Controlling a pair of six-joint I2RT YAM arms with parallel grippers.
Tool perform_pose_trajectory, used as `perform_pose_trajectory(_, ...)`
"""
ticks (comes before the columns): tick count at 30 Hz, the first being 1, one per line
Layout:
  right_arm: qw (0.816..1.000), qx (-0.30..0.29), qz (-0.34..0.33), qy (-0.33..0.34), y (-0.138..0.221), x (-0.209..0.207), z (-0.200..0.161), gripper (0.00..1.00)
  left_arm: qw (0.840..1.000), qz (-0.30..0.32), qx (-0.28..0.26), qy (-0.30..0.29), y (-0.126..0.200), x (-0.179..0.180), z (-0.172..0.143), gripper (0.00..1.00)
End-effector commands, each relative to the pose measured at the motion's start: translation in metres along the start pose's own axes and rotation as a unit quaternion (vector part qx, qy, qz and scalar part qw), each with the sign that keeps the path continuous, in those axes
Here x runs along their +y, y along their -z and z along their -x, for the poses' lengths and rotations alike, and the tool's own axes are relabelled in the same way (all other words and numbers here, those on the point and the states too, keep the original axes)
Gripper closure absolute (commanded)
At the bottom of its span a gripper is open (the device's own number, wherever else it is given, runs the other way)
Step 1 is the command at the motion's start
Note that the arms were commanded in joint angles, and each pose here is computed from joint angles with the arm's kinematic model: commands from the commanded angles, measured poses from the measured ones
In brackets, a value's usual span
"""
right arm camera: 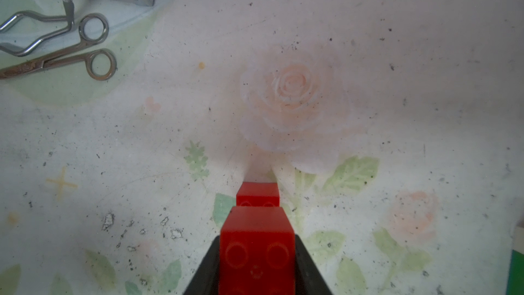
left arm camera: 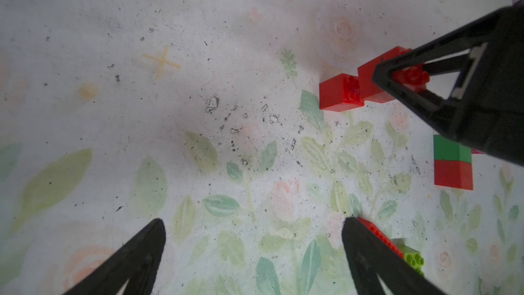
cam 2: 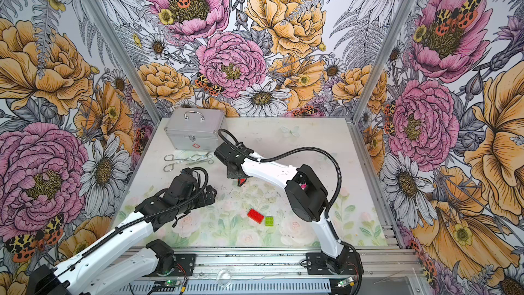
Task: Assemble the letter r with lego
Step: Assemble the lego brick with the lego brick.
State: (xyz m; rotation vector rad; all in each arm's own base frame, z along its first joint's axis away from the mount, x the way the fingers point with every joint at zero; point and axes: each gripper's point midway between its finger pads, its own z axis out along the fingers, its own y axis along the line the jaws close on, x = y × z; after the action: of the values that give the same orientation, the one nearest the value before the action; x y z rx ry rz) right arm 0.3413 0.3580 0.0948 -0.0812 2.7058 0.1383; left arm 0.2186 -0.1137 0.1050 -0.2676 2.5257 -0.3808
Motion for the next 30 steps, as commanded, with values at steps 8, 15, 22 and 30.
perform_pose_trajectory(8,1.000,-0.007,-0.005,-0.016,0.003,-0.001,-0.001,0.74,1.000,-0.015,-0.004,-0.003,-0.001,-0.004,0.001,0.01)
perform_pose_trajectory(15,1.000,-0.001,-0.010,-0.015,-0.003,-0.001,-0.005,0.74,1.000,-0.017,-0.005,-0.003,-0.002,-0.004,0.002,0.01)
perform_pose_trajectory(22,1.000,0.002,-0.014,-0.016,-0.006,-0.003,-0.007,0.74,1.000,-0.017,-0.003,-0.004,-0.002,-0.004,0.001,0.01)
perform_pose_trajectory(30,1.000,0.009,-0.017,-0.014,-0.011,-0.003,-0.011,0.74,1.000,-0.017,-0.002,-0.003,-0.003,-0.004,0.000,0.01)
